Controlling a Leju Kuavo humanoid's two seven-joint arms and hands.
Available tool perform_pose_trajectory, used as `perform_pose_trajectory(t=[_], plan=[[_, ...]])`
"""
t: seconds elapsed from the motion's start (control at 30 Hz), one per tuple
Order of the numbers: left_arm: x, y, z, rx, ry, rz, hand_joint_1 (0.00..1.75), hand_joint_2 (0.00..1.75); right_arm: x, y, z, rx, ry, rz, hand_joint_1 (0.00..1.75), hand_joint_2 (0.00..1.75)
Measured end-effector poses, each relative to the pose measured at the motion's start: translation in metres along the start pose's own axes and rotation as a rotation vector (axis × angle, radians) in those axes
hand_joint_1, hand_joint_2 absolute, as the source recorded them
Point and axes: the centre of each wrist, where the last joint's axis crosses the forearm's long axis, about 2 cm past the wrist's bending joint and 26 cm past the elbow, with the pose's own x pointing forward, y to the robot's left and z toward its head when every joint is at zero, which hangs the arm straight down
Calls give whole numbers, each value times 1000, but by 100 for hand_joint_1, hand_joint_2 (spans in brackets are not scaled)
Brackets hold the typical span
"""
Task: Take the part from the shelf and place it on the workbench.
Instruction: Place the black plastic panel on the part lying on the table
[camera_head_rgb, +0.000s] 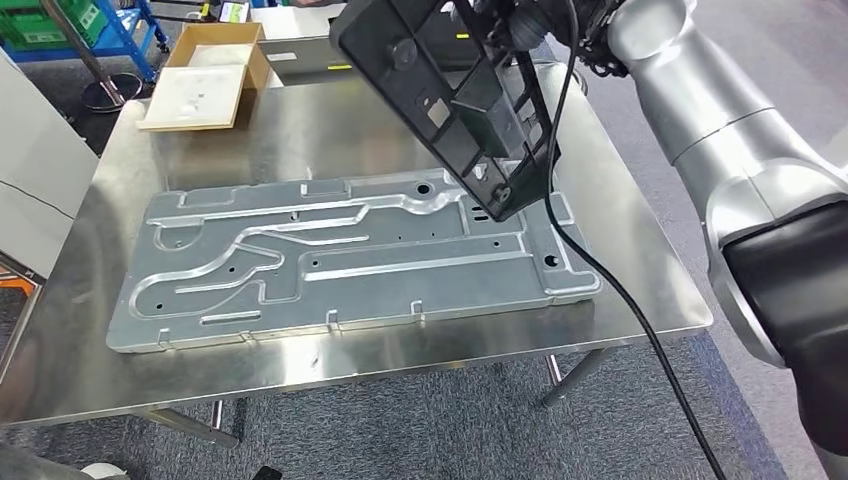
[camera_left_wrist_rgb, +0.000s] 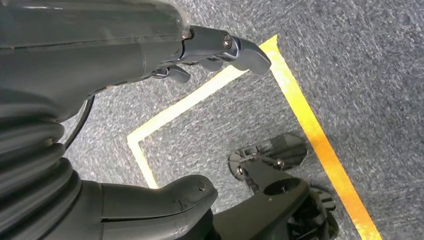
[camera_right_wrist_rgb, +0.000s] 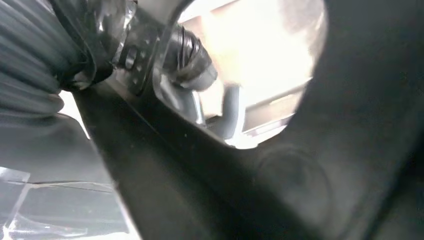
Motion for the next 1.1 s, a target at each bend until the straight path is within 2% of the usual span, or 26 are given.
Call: perform_pose_trajectory(t=[0.4,1.1], plan=[[1,1,0,10,-3,39,0,175,-3,12,-7,-12,11,37,0,0],[1,0,-1,15,-5,44,0,175,-11,15,-7,-35,26,57,0,0]])
